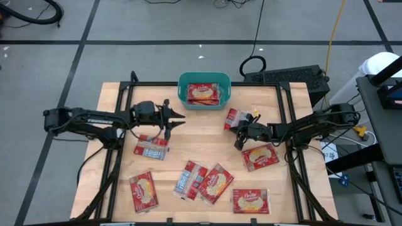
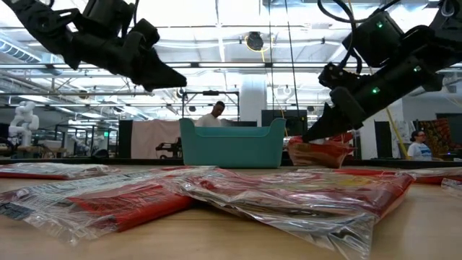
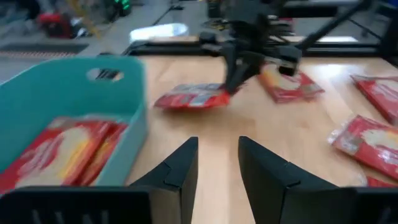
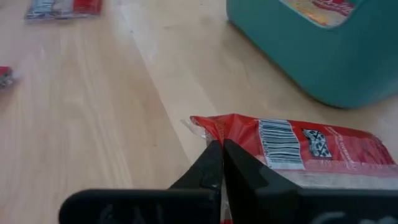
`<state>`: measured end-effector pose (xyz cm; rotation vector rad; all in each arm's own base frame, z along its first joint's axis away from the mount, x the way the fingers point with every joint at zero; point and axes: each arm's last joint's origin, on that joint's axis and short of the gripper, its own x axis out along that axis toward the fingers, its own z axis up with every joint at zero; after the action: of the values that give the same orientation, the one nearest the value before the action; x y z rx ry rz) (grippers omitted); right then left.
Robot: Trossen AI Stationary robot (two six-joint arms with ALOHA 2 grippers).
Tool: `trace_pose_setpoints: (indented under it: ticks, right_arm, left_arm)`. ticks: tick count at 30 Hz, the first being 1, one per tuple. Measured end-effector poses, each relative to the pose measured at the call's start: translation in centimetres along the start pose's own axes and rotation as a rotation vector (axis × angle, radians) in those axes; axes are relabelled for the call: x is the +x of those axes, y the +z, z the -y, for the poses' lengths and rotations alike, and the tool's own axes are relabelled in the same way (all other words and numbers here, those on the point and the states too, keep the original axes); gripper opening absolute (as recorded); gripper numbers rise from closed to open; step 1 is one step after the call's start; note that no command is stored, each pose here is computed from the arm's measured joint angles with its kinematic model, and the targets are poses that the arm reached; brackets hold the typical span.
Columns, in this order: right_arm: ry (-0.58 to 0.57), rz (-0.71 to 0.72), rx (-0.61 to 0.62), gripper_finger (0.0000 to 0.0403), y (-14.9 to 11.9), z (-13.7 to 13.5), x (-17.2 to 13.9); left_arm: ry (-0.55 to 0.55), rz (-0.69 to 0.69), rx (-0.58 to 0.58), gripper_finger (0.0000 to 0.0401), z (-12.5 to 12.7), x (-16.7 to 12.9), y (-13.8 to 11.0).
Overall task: Sort popcorn bags into baskets
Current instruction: Put the red popcorn bag into the green bin
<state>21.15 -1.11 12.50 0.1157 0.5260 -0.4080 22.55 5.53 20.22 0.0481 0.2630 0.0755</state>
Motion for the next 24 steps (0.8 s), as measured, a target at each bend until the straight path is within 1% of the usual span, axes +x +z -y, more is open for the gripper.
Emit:
trace_pose_setpoints:
  ticks: [4, 7, 10, 13, 18, 24]
  right_arm:
    - [0.023, -0.001, 0.012, 0.0000, 0.0, -0.1, 0.0]
    - [0.091, -0.004, 0.033, 0.0000, 0.1, -0.3, 0.0]
    - [0.179, 0.004, 0.041, 0.0000, 0.4, -0.6, -0.1]
    - [0.236, 0.027, 0.051, 0.0000, 0.7, -0.8, -0.1]
    - [0.268, 0.062, 0.059, 0.0000, 1.1, -0.9, -0.2]
    - [0.342, 0.088, 0.079, 0.0000, 1.5, -1.2, -0.3]
  left_arm:
    - [-0.066, 0.097, 0.074, 0.0153, 1.7, 2.0, -0.1]
    - [-0.091, 0.151, 0.114, 0.0186, 3.0, 3.5, -0.3]
    - [-0.075, 0.156, 0.173, 0.0214, 3.8, 5.1, -0.3]
    - [-0.085, 0.119, 0.242, 0.0233, 4.5, 7.2, -0.6]
    - [-0.116, 0.063, 0.326, 0.0245, 5.4, 10.4, -1.5]
    - [-0.101, 0.035, 0.444, 0.0237, 5.9, 13.6, -2.2]
